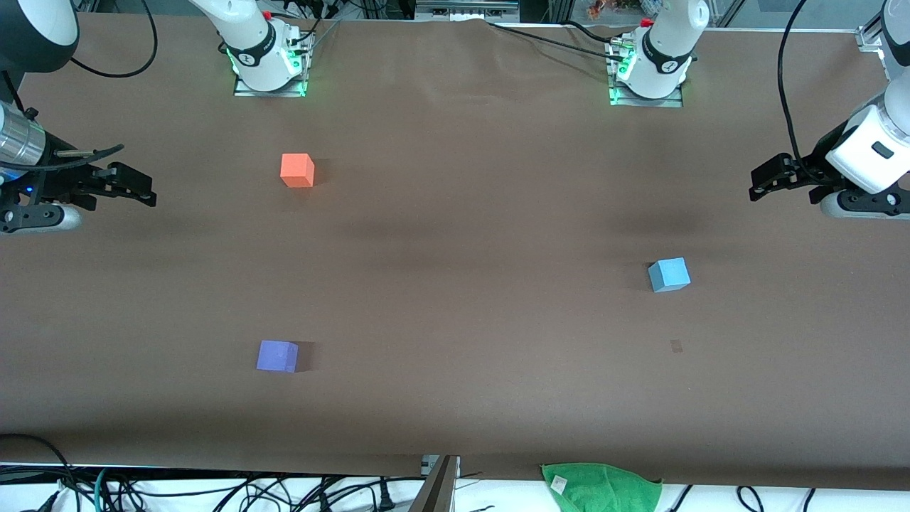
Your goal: Place blue block between orange and purple blocks
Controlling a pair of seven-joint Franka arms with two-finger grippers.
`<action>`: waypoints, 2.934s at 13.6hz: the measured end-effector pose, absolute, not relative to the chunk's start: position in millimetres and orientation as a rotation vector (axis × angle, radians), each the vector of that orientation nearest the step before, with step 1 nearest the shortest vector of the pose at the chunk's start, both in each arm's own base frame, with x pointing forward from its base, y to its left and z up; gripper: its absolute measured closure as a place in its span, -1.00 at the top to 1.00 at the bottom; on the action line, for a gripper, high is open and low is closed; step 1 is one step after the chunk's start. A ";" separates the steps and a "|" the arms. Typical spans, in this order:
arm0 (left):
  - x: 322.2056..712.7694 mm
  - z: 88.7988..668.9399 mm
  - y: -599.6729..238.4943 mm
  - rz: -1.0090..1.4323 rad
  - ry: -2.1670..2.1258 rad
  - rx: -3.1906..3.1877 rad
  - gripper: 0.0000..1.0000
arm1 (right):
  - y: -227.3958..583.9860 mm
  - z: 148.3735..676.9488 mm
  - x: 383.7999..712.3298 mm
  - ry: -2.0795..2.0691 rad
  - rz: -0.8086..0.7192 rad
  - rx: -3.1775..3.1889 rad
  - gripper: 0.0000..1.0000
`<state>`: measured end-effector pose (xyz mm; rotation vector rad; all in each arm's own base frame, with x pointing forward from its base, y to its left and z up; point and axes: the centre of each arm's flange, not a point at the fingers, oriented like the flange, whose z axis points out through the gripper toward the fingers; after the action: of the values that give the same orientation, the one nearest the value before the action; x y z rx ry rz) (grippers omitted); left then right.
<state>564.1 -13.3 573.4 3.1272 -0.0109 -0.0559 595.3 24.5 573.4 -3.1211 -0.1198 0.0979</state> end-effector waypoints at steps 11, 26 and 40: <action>594.0 500.0 -6.4 -0.164 0.008 3.104 1.00 | 24.5 573.5 595.4 -0.120 0.098 -3.121 1.00; 604.6 235.0 -0.2 -0.137 0.220 3.055 1.00 | 24.5 573.9 595.4 -0.120 0.096 -3.121 1.00; 601.4 197.0 -8.8 -0.178 0.201 3.044 0.81 | 23.7 573.9 595.4 -0.118 0.096 -3.121 1.00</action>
<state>601.4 -8.8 197.0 3.0440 0.2007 -0.1784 595.4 23.7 573.9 -3.1212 -0.1178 0.0962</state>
